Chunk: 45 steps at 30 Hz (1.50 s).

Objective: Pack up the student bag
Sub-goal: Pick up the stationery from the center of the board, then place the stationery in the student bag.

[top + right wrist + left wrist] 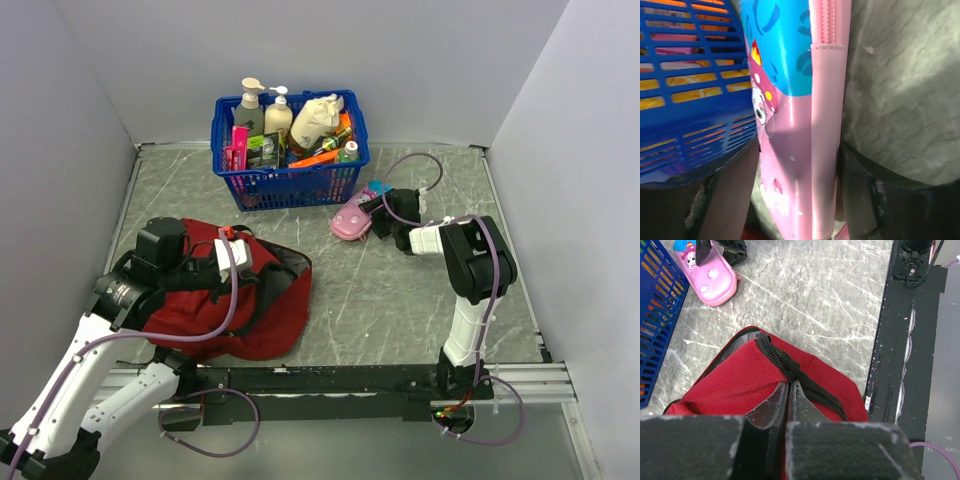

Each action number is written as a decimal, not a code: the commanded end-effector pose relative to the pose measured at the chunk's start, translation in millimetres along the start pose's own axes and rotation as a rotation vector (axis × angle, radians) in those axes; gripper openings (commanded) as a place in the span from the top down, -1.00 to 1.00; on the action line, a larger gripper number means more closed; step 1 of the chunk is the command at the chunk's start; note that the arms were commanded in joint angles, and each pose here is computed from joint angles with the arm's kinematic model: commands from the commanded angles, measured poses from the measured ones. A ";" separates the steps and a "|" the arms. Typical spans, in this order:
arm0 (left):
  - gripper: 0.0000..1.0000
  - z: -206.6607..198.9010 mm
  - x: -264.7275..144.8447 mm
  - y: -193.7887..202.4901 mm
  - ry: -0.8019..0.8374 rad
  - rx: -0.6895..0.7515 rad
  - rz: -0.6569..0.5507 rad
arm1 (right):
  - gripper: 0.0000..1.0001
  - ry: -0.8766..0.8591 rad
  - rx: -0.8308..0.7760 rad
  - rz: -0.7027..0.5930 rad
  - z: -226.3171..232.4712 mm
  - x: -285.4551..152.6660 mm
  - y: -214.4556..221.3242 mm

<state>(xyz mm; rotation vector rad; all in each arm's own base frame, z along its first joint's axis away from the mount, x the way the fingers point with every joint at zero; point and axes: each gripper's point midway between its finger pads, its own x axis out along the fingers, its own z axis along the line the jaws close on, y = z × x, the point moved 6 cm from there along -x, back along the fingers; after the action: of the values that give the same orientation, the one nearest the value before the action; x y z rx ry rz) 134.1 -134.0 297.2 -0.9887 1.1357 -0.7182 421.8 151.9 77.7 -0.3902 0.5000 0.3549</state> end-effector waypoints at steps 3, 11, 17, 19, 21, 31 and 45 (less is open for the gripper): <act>0.98 -3.4 -5.2 -19.3 0.016 0.044 -0.089 | -0.19 -0.125 -0.032 -0.045 39.0 0.8 -8.6; 0.98 -3.1 -5.6 -20.7 0.016 0.045 -0.092 | 0.09 -0.188 -0.039 -0.033 37.5 -25.1 -2.8; 0.98 -3.5 -5.0 -20.1 0.020 0.043 -0.092 | 0.45 -0.218 -0.099 0.012 29.3 -69.6 6.7; 0.98 -3.6 -3.6 -19.2 0.026 0.039 -0.094 | 0.59 -0.224 -0.112 0.027 23.6 -81.4 10.4; 0.98 -3.5 -4.5 -20.5 0.022 0.041 -0.098 | 0.60 -0.234 -0.121 0.093 18.9 -90.8 19.5; 0.98 -2.8 -1.9 -18.1 0.030 0.041 -0.092 | 0.61 -0.272 -0.257 0.357 36.3 -201.4 75.5; 0.98 1.1 -7.1 -29.6 0.010 0.075 -0.099 | 0.67 -0.132 -0.345 0.675 69.1 -235.0 172.9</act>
<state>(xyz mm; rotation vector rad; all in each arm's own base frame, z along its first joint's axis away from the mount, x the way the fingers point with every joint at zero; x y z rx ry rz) 134.4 -133.8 297.1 -0.9954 1.1384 -0.7126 185.2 246.6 205.0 -0.5374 0.3553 1.0453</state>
